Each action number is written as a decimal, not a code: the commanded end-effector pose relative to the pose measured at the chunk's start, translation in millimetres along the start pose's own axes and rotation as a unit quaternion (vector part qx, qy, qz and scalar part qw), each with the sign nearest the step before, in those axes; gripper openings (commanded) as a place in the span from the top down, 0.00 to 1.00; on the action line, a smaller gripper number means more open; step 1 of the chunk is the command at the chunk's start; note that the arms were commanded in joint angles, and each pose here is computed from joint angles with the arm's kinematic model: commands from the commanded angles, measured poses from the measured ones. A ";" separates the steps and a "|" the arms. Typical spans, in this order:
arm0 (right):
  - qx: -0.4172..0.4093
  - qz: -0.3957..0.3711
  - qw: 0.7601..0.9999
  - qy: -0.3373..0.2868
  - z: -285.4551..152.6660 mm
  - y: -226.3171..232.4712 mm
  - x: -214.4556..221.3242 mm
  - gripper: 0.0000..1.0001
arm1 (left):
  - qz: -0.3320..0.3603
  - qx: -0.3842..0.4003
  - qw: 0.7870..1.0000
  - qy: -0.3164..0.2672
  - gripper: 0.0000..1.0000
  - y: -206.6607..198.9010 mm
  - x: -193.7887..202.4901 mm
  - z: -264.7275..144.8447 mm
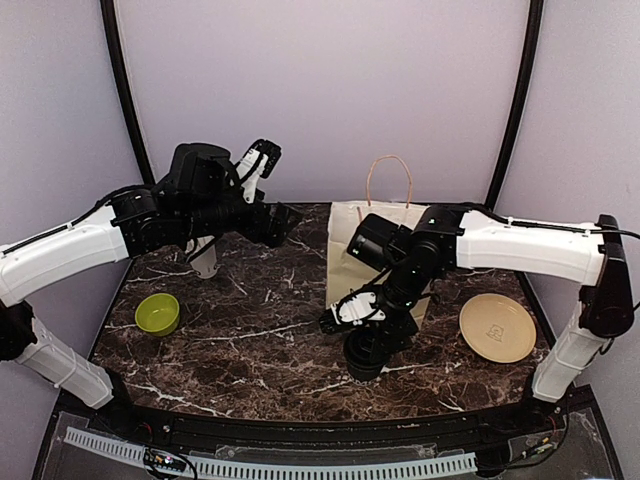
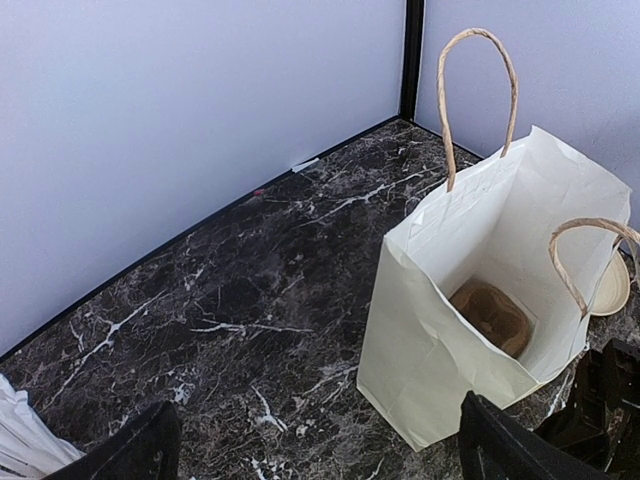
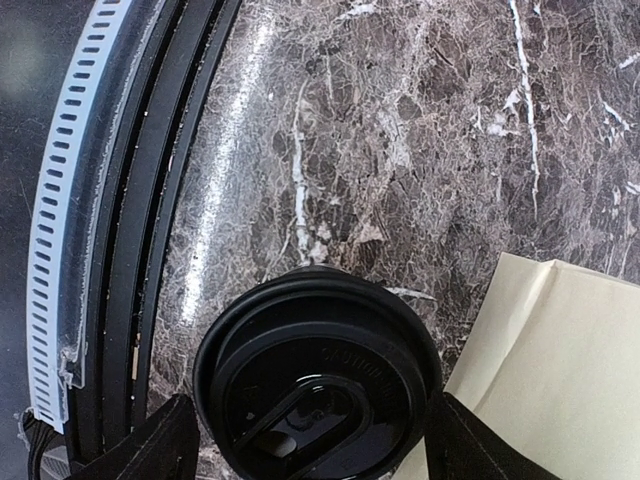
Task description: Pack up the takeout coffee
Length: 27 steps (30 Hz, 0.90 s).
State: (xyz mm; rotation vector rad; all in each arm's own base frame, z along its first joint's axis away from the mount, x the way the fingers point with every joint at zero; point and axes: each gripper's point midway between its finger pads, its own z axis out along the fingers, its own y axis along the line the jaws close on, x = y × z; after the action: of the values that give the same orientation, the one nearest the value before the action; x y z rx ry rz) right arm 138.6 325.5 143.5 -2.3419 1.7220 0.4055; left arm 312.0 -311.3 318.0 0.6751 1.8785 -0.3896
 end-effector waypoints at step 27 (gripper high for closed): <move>0.022 -0.016 0.999 0.026 3.4 3.3 2.6 0.36 | -0.011 0.017 1.000 -0.008 0.01 -2.9 -8.8 1.7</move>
State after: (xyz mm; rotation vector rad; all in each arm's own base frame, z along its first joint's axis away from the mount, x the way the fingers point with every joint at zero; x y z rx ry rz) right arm 138.1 326.1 129.4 -2.3661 1.7057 0.3223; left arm 311.1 -313.3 317.0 0.6805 1.8839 -0.4174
